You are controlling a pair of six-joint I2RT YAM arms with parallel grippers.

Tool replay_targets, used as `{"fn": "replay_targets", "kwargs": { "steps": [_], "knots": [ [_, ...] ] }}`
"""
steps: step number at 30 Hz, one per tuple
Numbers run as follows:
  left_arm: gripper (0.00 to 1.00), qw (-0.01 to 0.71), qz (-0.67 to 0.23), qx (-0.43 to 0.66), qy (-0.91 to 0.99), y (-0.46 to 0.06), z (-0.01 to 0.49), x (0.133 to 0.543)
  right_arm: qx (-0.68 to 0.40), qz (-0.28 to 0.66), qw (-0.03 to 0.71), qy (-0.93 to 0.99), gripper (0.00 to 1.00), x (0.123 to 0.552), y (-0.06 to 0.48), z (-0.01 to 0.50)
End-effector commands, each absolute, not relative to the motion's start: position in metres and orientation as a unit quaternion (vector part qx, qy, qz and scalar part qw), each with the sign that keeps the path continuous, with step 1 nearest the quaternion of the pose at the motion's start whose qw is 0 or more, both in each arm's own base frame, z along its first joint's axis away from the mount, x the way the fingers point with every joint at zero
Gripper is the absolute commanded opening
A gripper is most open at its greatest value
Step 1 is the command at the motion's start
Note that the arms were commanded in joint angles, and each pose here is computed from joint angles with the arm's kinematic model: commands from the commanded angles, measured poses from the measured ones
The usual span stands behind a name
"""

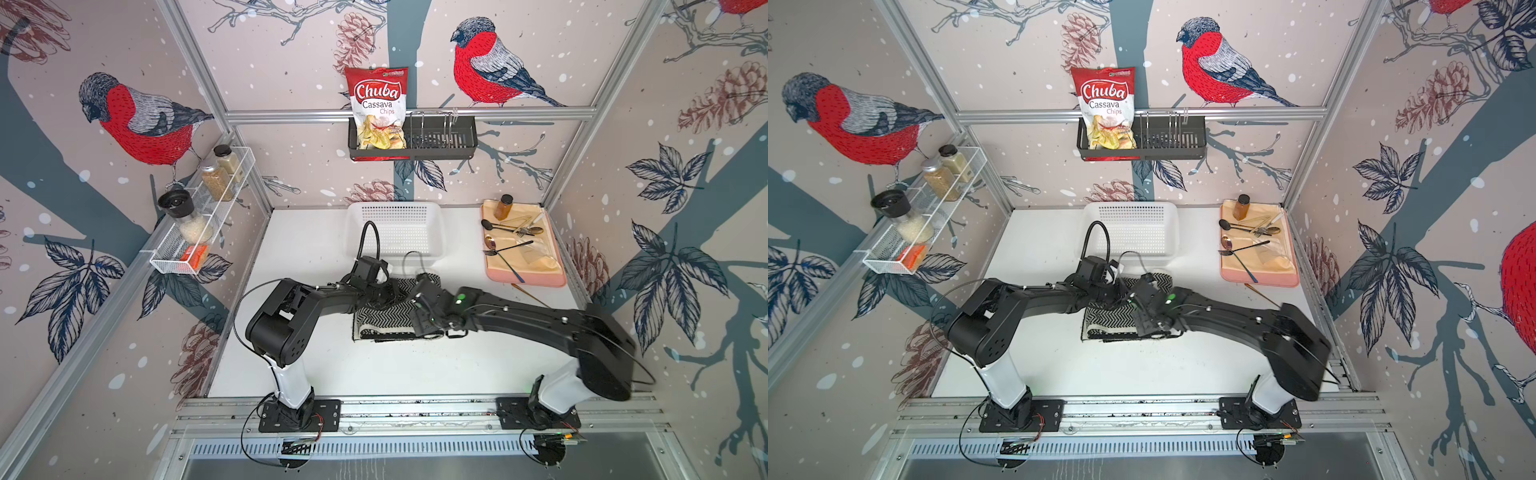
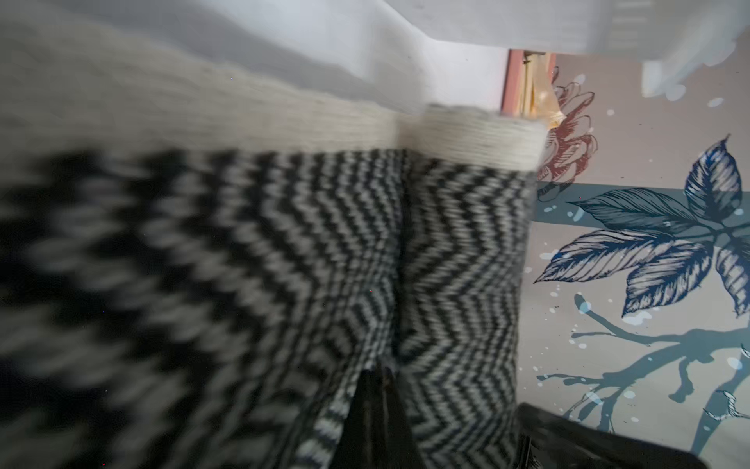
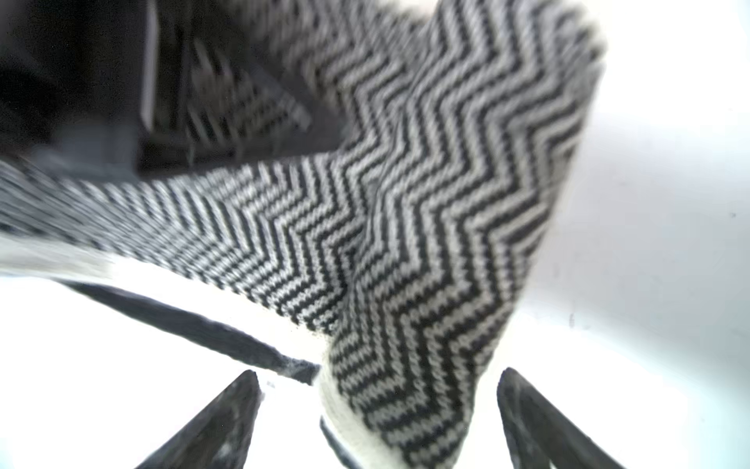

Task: Roll up the scarf and place it into the basket
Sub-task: Roll the scarf at the center of the board.

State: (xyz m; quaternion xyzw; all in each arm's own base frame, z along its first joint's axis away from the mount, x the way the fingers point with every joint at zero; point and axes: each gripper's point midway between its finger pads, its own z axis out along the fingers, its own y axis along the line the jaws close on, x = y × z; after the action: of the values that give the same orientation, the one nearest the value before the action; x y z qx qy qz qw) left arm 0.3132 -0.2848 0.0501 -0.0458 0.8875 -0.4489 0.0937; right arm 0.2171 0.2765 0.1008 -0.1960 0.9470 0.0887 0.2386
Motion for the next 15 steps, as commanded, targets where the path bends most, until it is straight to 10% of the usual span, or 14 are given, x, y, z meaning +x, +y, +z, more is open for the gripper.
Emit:
{"fn": "replay_targets", "kwargs": {
  "steps": [1,15],
  "knots": [
    [0.00,0.097,-0.439,-0.039,0.892,-0.281,0.044,0.313,-0.169,0.197,0.253,0.932,0.93,0.219,0.285,0.121],
    [0.00,0.117,-0.458,-0.018,0.881,-0.286,0.069,0.319,0.013,0.244,0.266,0.933,0.90,0.248,0.198,0.082]
  ]
}}
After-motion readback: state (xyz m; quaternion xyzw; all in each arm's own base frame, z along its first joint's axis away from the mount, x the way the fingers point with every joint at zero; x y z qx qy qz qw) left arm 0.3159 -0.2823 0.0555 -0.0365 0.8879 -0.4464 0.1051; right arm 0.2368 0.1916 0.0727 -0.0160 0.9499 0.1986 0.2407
